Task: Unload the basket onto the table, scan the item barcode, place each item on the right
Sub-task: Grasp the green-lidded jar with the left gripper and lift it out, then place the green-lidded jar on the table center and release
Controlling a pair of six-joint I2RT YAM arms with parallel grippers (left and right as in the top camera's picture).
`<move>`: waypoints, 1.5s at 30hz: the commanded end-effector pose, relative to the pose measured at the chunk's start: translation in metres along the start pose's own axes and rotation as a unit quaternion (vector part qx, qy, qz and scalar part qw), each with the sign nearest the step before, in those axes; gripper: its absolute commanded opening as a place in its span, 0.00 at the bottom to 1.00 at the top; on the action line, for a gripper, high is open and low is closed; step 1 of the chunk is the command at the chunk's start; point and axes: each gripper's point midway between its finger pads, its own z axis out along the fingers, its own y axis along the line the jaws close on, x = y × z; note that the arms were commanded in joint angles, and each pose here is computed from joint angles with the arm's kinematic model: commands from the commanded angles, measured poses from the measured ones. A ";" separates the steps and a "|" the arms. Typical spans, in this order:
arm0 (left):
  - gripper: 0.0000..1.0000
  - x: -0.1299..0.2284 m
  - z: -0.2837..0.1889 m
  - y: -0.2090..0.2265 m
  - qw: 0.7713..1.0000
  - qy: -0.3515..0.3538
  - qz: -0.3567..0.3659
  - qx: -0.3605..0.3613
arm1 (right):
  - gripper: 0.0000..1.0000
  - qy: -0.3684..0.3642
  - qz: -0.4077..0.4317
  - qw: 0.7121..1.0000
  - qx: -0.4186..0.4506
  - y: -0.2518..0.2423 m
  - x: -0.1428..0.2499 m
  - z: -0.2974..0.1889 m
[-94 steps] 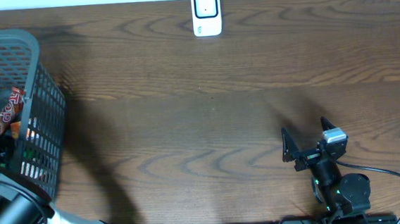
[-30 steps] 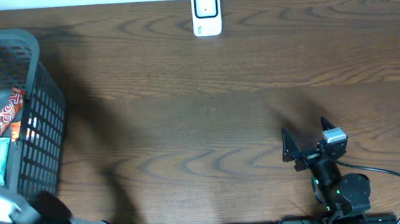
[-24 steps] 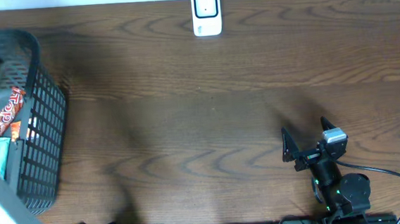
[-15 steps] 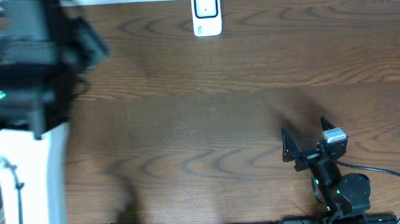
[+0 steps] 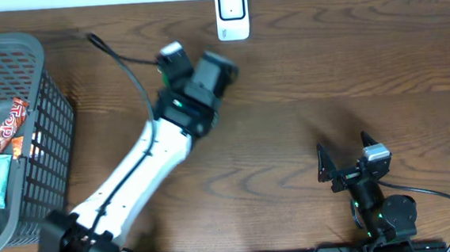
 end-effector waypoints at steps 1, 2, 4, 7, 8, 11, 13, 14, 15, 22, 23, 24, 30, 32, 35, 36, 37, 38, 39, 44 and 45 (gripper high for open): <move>0.66 0.028 0.013 0.001 0.999 -0.034 -0.010 0.010 | 0.99 0.000 0.006 1.000 -0.002 0.001 0.000 0.000; 0.66 0.035 0.017 0.002 0.999 -0.045 -0.012 0.011 | 0.99 0.000 0.006 1.000 -0.002 0.001 0.000 0.000; 0.67 0.042 0.024 0.008 0.998 -0.059 -0.015 0.008 | 0.99 0.000 0.006 1.000 -0.002 0.001 0.000 0.000; 0.67 0.059 0.036 0.019 0.998 -0.059 -0.014 0.003 | 0.99 0.000 0.006 1.000 -0.002 0.001 0.000 0.000; 0.67 0.067 0.042 0.023 0.998 -0.055 -0.009 -0.002 | 0.99 0.000 0.006 1.000 -0.002 0.001 0.000 0.000; 0.67 0.091 0.060 0.033 0.999 -0.037 0.017 -0.026 | 0.99 0.000 0.006 1.000 -0.002 0.001 0.000 0.000; 0.68 0.100 0.070 0.040 0.998 -0.037 0.031 -0.048 | 0.99 0.000 0.006 1.000 -0.002 0.001 0.000 0.000; 0.68 0.102 0.073 0.041 0.997 -0.038 0.034 -0.054 | 0.99 0.000 0.006 1.000 -0.002 0.001 0.000 0.000; 0.70 0.110 0.082 0.043 0.996 -0.035 0.046 -0.062 | 0.99 0.000 0.006 1.000 -0.002 0.001 0.000 0.000; 0.73 0.131 0.103 0.046 0.995 -0.024 0.067 -0.075 | 0.99 0.000 0.006 1.000 -0.002 0.001 0.000 0.000; 0.75 0.131 0.103 0.045 0.995 -0.025 0.066 -0.074 | 0.99 0.000 0.006 1.000 -0.002 0.001 0.000 0.000; 0.76 0.131 0.103 0.045 0.995 -0.026 0.065 -0.073 | 0.99 0.000 0.006 1.000 -0.002 0.001 0.000 0.000; 0.88 0.107 0.081 0.027 0.991 -0.047 0.115 -0.041 | 0.99 0.000 0.006 1.000 -0.002 0.001 0.000 0.000; 0.92 0.086 0.059 0.016 0.989 -0.068 0.130 -0.015 | 0.99 0.000 0.006 1.000 -0.002 0.001 0.000 0.000; 0.93 0.060 0.031 0.012 0.989 -0.091 0.117 0.008 | 0.99 0.000 0.006 1.000 -0.002 0.001 0.000 0.000; 0.94 0.053 0.023 0.013 0.989 -0.096 0.112 0.013 | 0.99 0.000 0.006 1.000 -0.002 0.001 0.000 0.000; 0.94 0.047 0.016 0.014 0.989 -0.101 0.109 0.018 | 0.99 0.000 0.006 1.000 -0.002 0.001 0.000 0.000; 0.97 0.039 0.006 0.015 0.988 -0.109 0.111 0.024 | 0.99 0.000 0.006 1.000 -0.002 0.001 0.000 0.000; 0.98 0.034 0.001 0.015 0.987 -0.113 0.114 0.027 | 0.99 0.000 0.006 1.000 -0.002 0.001 0.000 0.000; 0.98 -0.051 -0.082 0.043 0.973 -0.193 0.111 0.052 | 0.99 0.000 0.006 1.000 -0.002 0.001 0.000 0.000; 0.98 -0.064 -0.093 0.052 0.974 -0.201 0.096 0.053 | 0.99 0.000 0.006 1.000 -0.002 0.001 0.000 0.000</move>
